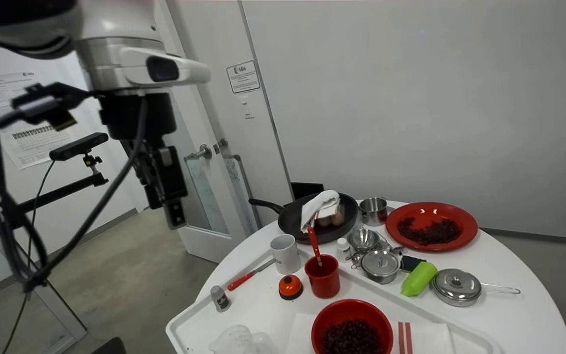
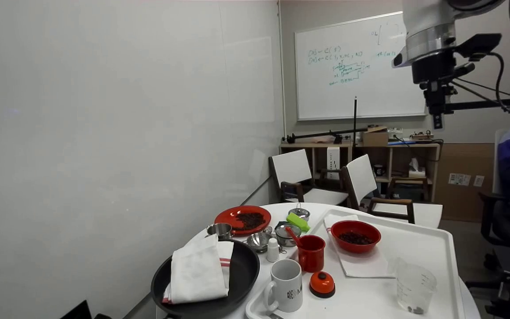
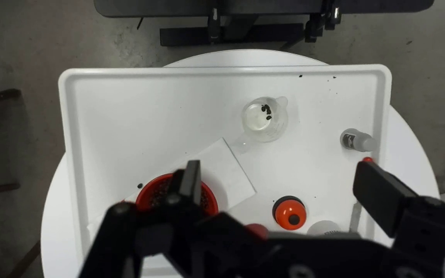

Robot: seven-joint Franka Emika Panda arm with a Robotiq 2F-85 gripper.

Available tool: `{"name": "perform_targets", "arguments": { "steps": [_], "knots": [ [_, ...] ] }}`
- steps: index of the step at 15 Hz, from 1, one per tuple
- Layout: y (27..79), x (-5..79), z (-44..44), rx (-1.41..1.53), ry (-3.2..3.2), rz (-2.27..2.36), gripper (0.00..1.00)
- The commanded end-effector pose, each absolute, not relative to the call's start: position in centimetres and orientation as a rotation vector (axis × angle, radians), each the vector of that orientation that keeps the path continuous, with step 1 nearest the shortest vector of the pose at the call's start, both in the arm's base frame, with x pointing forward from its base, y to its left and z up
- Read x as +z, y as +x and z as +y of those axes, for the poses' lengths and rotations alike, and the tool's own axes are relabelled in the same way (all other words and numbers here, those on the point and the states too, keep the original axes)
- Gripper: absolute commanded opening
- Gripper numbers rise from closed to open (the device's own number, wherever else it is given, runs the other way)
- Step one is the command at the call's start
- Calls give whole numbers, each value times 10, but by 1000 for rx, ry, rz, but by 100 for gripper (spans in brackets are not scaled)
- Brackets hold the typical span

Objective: Pour the contents of the cup into the bowl

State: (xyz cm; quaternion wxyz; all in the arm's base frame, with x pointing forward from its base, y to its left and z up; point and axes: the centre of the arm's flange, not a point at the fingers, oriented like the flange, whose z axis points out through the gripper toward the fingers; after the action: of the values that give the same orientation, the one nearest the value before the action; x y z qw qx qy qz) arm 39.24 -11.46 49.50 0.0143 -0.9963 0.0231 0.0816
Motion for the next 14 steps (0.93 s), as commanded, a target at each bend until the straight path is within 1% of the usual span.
{"name": "perform_targets", "arguments": {
  "steps": [1, 6, 10, 14],
  "knots": [
    [460, 460, -109, 369, -3077, 264, 100],
    [501, 400, -113, 358, -3003, 442, 100],
    [507, 350, -126, 429, -2975, 564, 100],
    [499, 298, -128, 572, -2939, 642, 100]
  ]
}}
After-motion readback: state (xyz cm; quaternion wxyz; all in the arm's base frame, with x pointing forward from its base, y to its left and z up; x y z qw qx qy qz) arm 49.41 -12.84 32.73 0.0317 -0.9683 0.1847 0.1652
